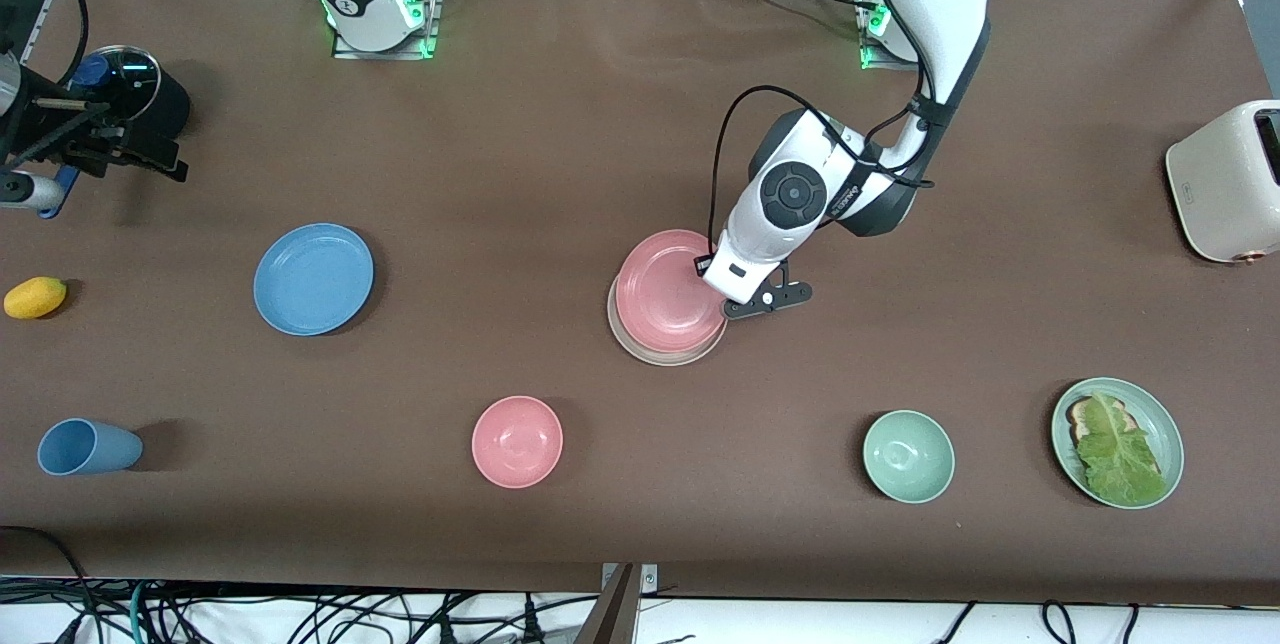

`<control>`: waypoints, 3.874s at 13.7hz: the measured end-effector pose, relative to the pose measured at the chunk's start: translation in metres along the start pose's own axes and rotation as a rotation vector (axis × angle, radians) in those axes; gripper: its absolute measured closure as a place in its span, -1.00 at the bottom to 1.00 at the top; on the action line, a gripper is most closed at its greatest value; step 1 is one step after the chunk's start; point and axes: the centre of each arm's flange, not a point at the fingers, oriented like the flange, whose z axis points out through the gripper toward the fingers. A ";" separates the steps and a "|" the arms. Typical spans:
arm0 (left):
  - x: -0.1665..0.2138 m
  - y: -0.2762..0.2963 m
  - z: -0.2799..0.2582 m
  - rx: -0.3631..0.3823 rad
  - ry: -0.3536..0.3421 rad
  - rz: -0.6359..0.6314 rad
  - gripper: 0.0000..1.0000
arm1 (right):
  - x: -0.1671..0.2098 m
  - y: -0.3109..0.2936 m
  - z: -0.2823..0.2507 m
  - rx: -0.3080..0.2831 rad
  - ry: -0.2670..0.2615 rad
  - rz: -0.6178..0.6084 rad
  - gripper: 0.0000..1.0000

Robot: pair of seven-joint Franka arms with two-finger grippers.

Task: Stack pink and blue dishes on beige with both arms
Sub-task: 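Open the left gripper to release the pink plate, then grasp the blue plate rim with the right gripper while the left gripper withdraws, then carry the blue plate with the right gripper onto the pink plate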

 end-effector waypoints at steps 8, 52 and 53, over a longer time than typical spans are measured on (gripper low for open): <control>0.006 0.001 0.018 -0.025 0.023 -0.006 0.49 | 0.026 0.055 0.053 -0.004 -0.073 0.088 -1.00; 0.196 -0.368 -0.174 0.046 -0.021 0.445 -0.99 | 0.117 0.017 0.249 0.351 -0.190 -0.053 0.91; 0.191 -0.365 -0.184 0.044 -0.025 0.430 -0.99 | 0.120 -0.008 0.238 0.343 -0.194 -0.064 0.91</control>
